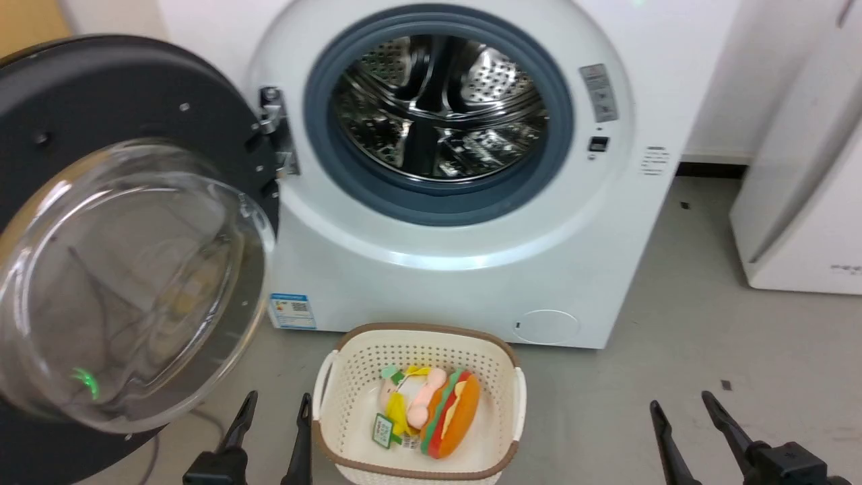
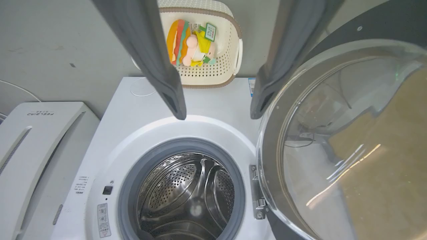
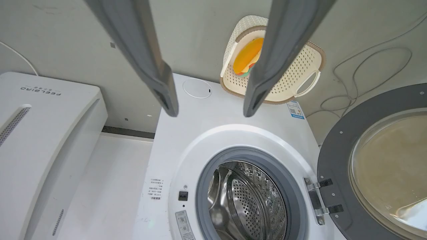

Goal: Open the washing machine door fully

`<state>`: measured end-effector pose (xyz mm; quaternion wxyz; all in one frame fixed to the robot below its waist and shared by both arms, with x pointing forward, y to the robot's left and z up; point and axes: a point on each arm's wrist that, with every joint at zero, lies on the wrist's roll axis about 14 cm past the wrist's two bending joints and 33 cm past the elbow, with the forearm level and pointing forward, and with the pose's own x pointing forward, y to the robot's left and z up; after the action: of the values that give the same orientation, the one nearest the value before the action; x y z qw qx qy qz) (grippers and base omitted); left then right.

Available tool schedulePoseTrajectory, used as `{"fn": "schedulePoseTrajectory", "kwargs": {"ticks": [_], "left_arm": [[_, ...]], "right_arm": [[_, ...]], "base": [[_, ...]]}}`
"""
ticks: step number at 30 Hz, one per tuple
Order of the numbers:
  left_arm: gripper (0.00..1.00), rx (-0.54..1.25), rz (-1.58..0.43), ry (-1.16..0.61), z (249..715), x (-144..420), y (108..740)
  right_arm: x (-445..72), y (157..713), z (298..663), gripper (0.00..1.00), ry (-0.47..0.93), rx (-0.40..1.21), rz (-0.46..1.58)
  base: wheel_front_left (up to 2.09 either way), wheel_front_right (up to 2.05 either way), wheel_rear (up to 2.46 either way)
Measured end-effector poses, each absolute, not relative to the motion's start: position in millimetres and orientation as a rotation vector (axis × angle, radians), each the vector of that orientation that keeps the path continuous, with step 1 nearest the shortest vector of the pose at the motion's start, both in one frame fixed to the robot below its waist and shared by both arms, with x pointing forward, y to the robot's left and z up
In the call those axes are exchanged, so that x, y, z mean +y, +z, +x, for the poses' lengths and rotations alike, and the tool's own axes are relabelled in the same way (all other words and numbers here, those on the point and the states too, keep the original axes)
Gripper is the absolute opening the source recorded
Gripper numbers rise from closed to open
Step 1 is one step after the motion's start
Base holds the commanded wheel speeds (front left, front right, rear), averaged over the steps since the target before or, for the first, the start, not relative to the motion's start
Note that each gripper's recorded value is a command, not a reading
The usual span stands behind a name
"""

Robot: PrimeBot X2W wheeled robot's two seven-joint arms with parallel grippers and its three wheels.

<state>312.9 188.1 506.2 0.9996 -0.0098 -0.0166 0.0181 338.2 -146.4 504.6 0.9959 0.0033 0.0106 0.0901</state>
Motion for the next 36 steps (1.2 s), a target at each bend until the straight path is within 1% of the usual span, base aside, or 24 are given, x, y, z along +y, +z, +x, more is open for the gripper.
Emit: {"fn": "schedulePoseTrajectory", "kwargs": {"ticks": [5, 10, 15, 23, 24, 36], "left_arm": [[1.0, -0.035, -0.017, -0.002, 325.1, 176.4, 510.2], [1.0, -0.017, -0.023, -0.002, 329.7, 174.2, 506.9], [1.0, 0.022, -0.031, 0.016, 325.7, 178.0, 496.2], [1.0, 0.031, -0.034, 0.015, 325.0, 178.4, 493.7], [0.0, 0.031, -0.034, 0.015, 325.0, 178.2, 493.7], [0.0, 0.041, -0.035, 0.017, 325.9, 178.5, 492.2]], "right_arm": [[-158.1, 509.0, 330.5, 1.0, 0.141, 0.015, 0.007], [-165.5, 511.0, 325.8, 1.0, 0.116, 0.009, 0.009], [-162.5, 509.4, 326.4, 1.0, 0.124, 0.016, 0.011], [-160.5, 507.0, 327.4, 1.0, 0.13, 0.023, 0.02], [-160.5, 506.6, 327.2, 0.0, 0.13, 0.025, 0.02], [-161.1, 504.6, 327.4, 0.0, 0.128, 0.034, 0.019]], "base": [[0.0, 0.0, 0.0], [0.0, 0.0, 0.0], [0.0, 0.0, 0.0], [0.0, 0.0, 0.0], [0.0, 0.0, 0.0], [0.0, 0.0, 0.0]]}}
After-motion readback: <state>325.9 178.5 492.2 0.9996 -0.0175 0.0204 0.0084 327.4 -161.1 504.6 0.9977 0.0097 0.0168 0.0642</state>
